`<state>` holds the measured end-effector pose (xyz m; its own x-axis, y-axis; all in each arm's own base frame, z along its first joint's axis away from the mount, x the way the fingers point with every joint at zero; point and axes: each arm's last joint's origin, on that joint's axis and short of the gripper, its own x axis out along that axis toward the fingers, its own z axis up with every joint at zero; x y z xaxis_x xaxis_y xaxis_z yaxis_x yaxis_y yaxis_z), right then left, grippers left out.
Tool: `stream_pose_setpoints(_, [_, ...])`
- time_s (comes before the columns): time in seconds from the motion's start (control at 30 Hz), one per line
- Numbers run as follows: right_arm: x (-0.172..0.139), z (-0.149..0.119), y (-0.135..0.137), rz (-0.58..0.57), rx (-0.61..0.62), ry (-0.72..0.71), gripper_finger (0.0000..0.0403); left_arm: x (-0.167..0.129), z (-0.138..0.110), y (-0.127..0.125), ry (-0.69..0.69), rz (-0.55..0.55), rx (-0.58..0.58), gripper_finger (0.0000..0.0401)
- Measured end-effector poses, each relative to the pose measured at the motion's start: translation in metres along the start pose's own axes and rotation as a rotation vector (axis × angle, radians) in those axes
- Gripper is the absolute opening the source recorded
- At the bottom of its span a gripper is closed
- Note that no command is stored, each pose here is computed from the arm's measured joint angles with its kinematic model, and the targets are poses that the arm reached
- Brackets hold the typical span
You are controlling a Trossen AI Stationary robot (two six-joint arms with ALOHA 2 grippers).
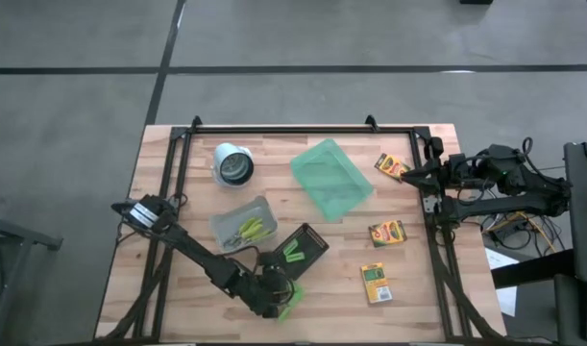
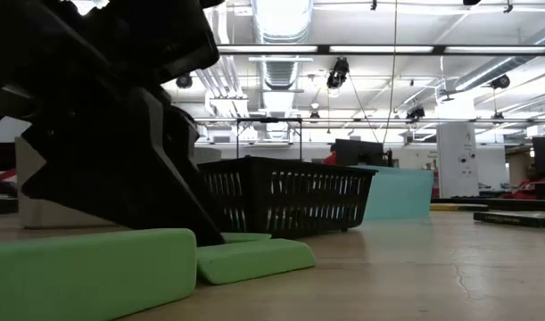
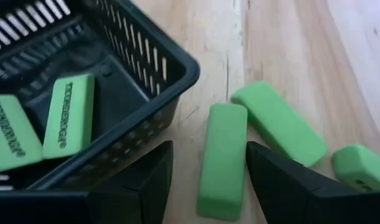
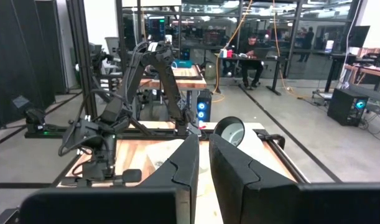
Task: Pick & Place School Supplies
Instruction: Put the green eraser into the black bin
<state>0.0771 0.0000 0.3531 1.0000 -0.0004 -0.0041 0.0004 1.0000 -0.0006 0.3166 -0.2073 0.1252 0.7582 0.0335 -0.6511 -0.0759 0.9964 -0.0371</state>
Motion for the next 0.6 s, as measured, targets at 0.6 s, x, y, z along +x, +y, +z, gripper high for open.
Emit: stream_pose_setpoints(0.6, [0.0000, 0.0000, 0.0000, 0.000, 0.000, 0.000, 0.0036, -0.0001, -0.0043, 0.0013, 0.023, -0.020, -0.037, 0.0155])
